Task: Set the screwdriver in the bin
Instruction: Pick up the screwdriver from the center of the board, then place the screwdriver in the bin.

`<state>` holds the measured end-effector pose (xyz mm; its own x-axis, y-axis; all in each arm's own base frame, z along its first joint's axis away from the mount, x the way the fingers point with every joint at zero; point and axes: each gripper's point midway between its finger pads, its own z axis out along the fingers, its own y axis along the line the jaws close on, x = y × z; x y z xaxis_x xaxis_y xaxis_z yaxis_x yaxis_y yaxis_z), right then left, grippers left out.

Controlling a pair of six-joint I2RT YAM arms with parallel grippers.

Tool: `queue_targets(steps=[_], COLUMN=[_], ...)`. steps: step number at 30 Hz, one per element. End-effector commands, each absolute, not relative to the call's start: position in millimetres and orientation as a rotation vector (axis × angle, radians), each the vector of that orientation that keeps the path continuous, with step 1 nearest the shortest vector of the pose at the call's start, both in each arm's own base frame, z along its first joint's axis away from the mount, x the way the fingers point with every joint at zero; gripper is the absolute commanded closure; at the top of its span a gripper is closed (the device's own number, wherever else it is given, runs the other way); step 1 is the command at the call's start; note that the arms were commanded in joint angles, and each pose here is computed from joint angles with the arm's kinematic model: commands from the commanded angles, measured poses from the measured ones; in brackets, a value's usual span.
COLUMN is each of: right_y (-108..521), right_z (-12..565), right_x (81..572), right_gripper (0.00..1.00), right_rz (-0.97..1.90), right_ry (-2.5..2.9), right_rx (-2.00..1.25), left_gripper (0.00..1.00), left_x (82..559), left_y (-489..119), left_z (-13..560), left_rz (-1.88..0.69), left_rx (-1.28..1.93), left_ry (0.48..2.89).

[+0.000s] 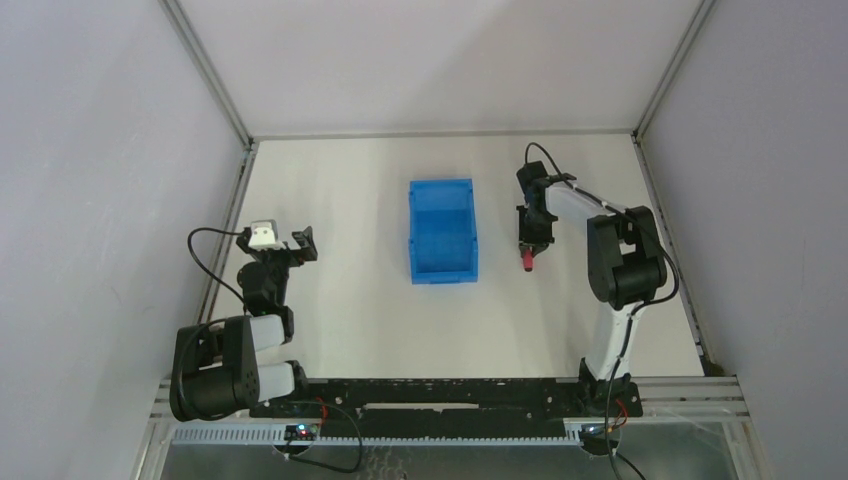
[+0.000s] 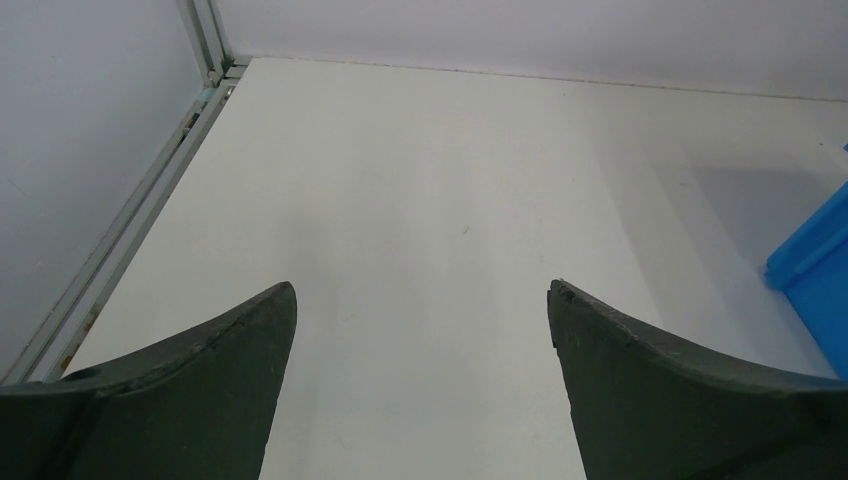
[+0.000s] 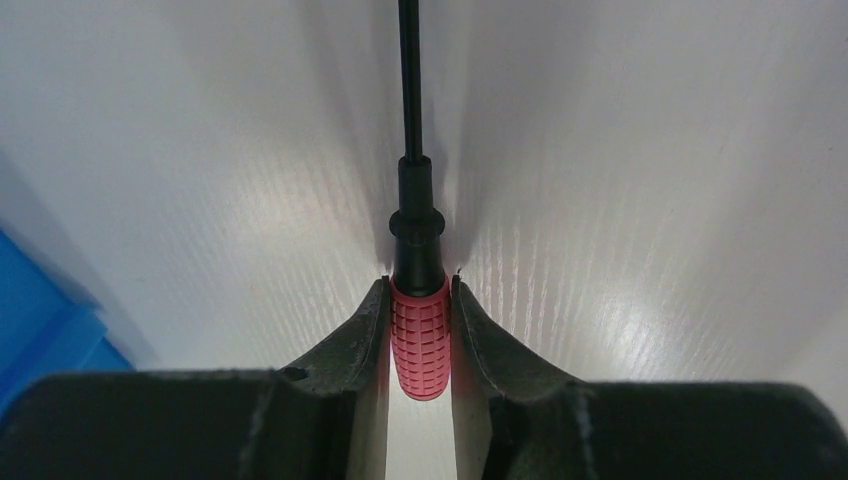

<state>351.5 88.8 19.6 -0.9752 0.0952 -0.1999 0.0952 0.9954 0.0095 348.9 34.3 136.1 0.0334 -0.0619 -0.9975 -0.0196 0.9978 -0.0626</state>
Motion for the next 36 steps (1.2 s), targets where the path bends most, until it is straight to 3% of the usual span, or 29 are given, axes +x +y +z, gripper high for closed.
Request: queue_targets(steps=[1, 24, 36], right_y=[97, 154, 228], right_z=[59, 237, 270], right_x=[350, 359, 350], right_gripper=[0.77, 0.77, 0.78], right_rz=[0.098, 0.536, 0.592], right_ry=[2.865, 2.567, 2.527], right_rx=[0.142, 0.295, 0.35], left_gripper=[0.0, 0.0, 0.0], left_x=[346, 346, 346], left_y=[36, 35, 35], left_z=[142, 142, 142], left_rz=[-0.018, -0.019, -0.019], left_rx=[-0.045, -0.045, -0.046], left_ry=[1.504, 1.505, 1.505])
